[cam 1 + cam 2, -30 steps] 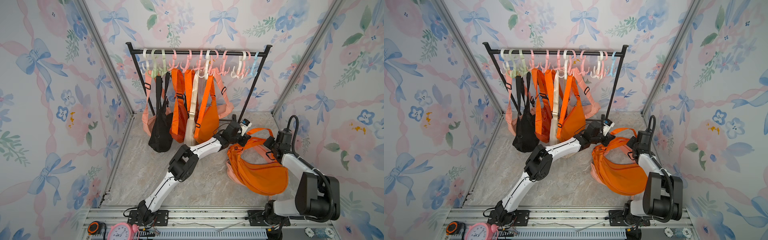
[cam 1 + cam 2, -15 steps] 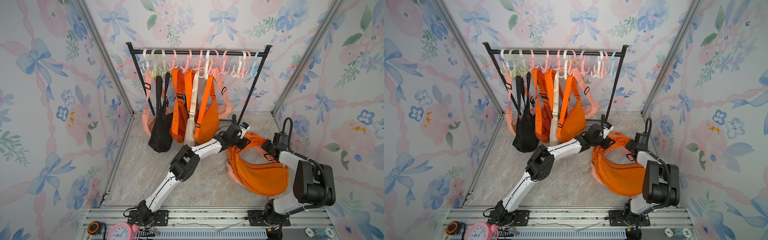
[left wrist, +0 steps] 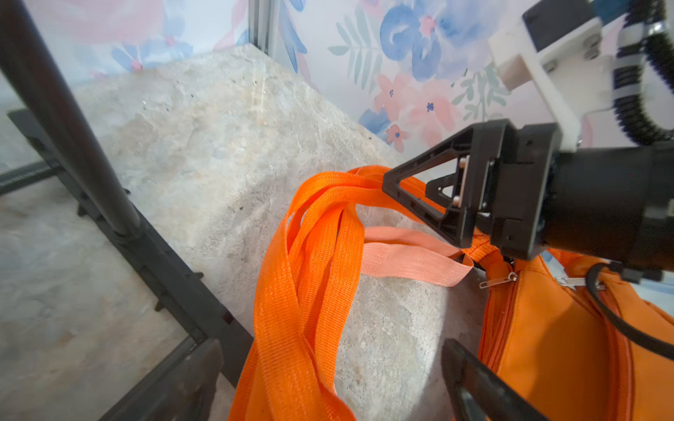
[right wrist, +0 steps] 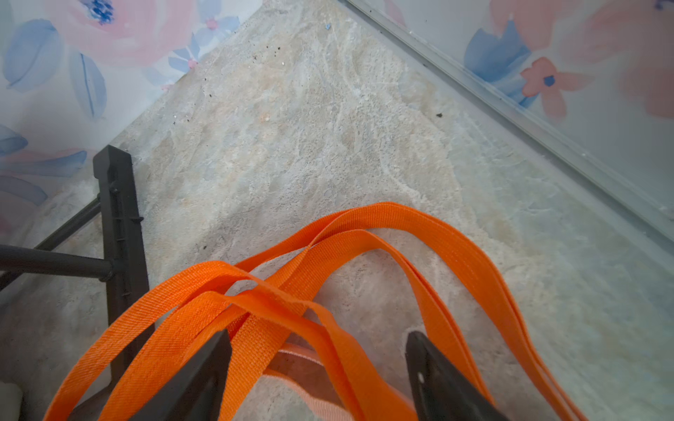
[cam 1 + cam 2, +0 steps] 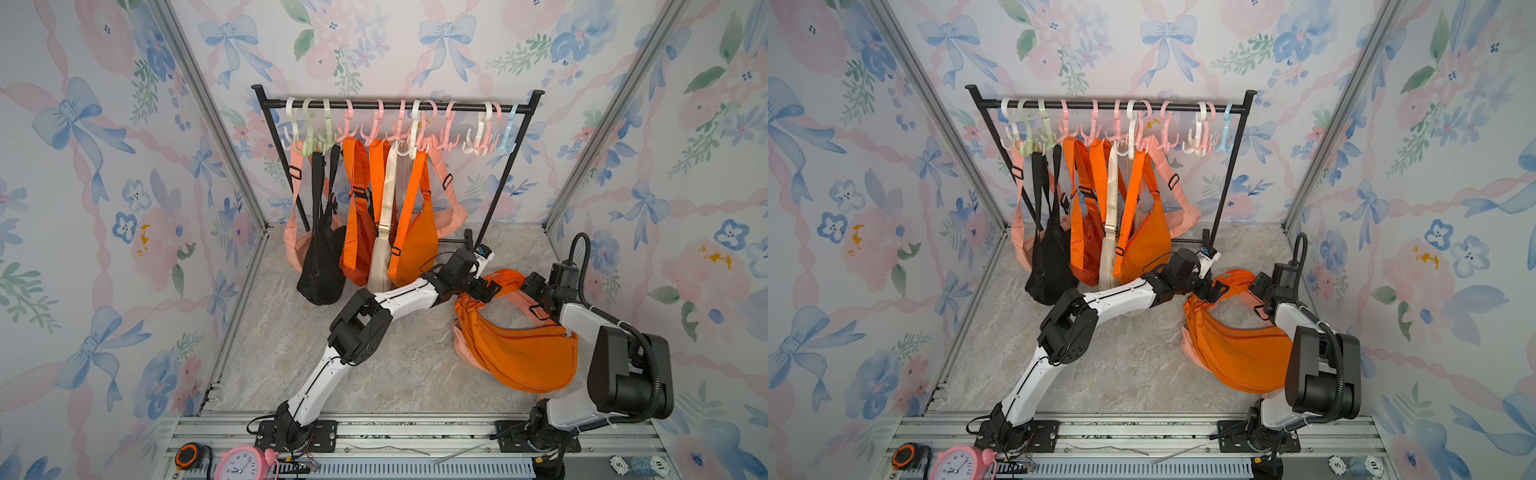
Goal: Take the bag off the hook
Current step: Place the bag inside the bag.
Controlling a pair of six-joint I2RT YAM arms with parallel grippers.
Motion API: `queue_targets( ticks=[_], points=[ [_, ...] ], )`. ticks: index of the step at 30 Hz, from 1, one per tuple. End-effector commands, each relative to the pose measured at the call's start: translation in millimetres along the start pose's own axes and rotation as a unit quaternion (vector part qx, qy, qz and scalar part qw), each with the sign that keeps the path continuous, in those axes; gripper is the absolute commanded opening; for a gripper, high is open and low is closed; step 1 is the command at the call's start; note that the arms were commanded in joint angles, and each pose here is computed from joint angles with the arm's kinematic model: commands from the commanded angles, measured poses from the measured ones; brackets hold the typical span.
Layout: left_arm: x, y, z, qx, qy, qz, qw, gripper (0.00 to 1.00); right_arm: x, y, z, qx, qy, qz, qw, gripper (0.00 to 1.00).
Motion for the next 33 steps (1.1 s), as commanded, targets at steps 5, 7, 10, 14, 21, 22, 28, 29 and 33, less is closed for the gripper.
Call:
queue_targets(
  ticks=[5, 7, 10, 14, 21, 22, 28, 29, 33],
  points=[
    [62.7, 52.3, -7.2, -0.035, 0.048, -0.114, 0.992, 0.89, 32.0, 9.9, 22.0, 0.014, 0.05, -0.039, 0.998, 0.8],
    [77.2, 58.6, -9.3, -0.041, 0.055, -0.131, 0.989, 0.87, 41.1, 10.8, 33.0, 0.031, 0.062, -0.051, 0.996, 0.8],
    [98.0, 68.2, -13.3, -0.051, 0.059, -0.149, 0.986, 0.84, 55.2, 11.7, 48.4, 0.05, 0.082, -0.066, 0.993, 0.81],
    [124.1, 80.2, -20.3, -0.068, 0.065, -0.166, 0.982, 0.8, 78.2, 12.1, 73.6, 0.097, 0.113, -0.087, 0.985, 0.81],
    [178.9, 106.8, -25.2, -0.098, 0.096, -0.207, 0.969, 0.74, 113.1, 5.2, 112.4, 0.159, 0.177, -0.106, 0.965, 0.83],
    [185.7, 110.7, -23.4, -0.099, 0.101, -0.212, 0.967, 0.72, 117.1, 4.3, 116.6, 0.165, 0.184, -0.109, 0.963, 0.83],
    [223.4, 128.7, -9.0, -0.093, 0.123, -0.226, 0.962, 0.61, 138.9, 2.5, 136.9, 0.19, 0.229, -0.114, 0.948, 0.83],
    [229.4, 131.3, -6.5, -0.092, 0.127, -0.228, 0.961, 0.6, 141.7, 2.3, 139.9, 0.191, 0.239, -0.114, 0.945, 0.83],
    [245.7, 135.9, 4.4, -0.091, 0.152, -0.226, 0.958, 0.57, 150.3, 1.4, 153.5, 0.197, 0.278, -0.107, 0.934, 0.83]
  ],
)
Point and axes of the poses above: each gripper's point midway between its finger pads, its own x axis back along the fingers, its own z axis along the line the jaws close on, y = z × x, the point moved 8 cm from there along x, back along the fingers, and after that the axes turned 5 degrees about -x, right-handed, at the moved point
